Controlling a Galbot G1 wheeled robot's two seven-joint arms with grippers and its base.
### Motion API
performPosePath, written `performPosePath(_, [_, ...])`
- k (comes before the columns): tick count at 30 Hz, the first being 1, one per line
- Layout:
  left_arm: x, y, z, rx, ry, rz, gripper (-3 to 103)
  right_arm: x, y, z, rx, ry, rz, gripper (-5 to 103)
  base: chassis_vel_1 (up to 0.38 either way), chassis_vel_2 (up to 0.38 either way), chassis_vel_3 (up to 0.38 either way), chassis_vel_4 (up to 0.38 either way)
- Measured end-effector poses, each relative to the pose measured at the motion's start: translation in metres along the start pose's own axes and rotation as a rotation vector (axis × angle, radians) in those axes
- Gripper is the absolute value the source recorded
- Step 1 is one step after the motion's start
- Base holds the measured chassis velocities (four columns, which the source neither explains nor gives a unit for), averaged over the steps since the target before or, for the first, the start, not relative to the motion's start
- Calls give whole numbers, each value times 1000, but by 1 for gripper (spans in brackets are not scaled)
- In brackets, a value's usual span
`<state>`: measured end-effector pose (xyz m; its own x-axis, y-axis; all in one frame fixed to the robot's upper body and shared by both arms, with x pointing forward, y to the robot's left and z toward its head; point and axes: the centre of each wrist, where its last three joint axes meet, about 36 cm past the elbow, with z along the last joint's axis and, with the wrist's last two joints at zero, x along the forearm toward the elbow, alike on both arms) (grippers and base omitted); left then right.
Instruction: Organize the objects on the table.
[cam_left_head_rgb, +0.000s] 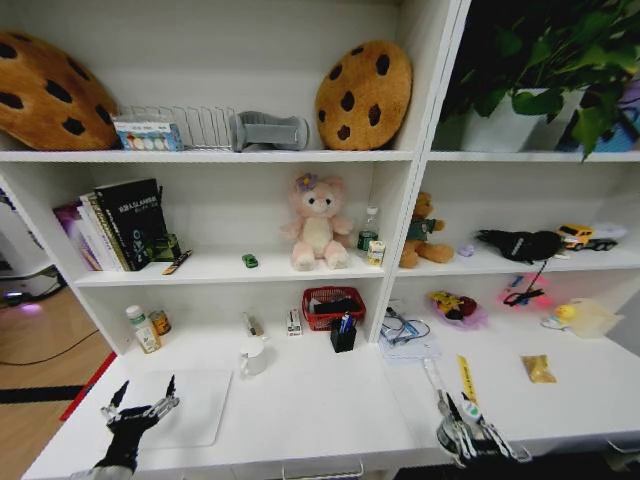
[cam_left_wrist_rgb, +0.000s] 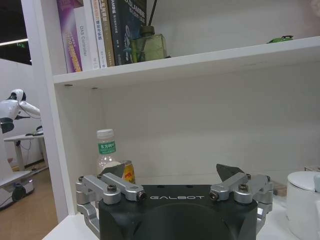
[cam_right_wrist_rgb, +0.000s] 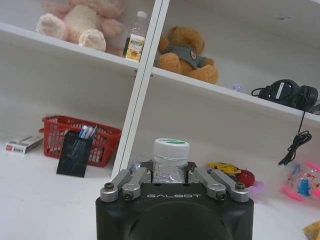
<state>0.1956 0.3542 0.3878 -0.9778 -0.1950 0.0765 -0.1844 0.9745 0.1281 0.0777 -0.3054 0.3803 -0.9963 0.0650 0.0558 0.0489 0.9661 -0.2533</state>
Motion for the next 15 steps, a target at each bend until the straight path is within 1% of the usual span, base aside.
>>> performPosePath(2, [0, 0, 0, 0, 0, 0, 100, 14, 3, 10, 16, 22, 25, 27, 0, 0, 0, 0])
performPosePath(9, [0, 0, 0, 0, 0, 0, 100, 33, 2, 25, 25, 69, 74, 27, 0, 0, 0, 0])
performPosePath(12, [0, 0, 0, 0, 0, 0, 100, 48, 0, 48, 46, 123, 105, 27, 0, 0, 0, 0])
performPosePath(13, [0, 0, 0, 0, 0, 0, 100, 48, 0, 48, 46, 123, 105, 27, 0, 0, 0, 0])
performPosePath(15, [0, 0, 0, 0, 0, 0, 100, 49, -2, 68, 48, 157, 133, 27, 0, 0, 0, 0])
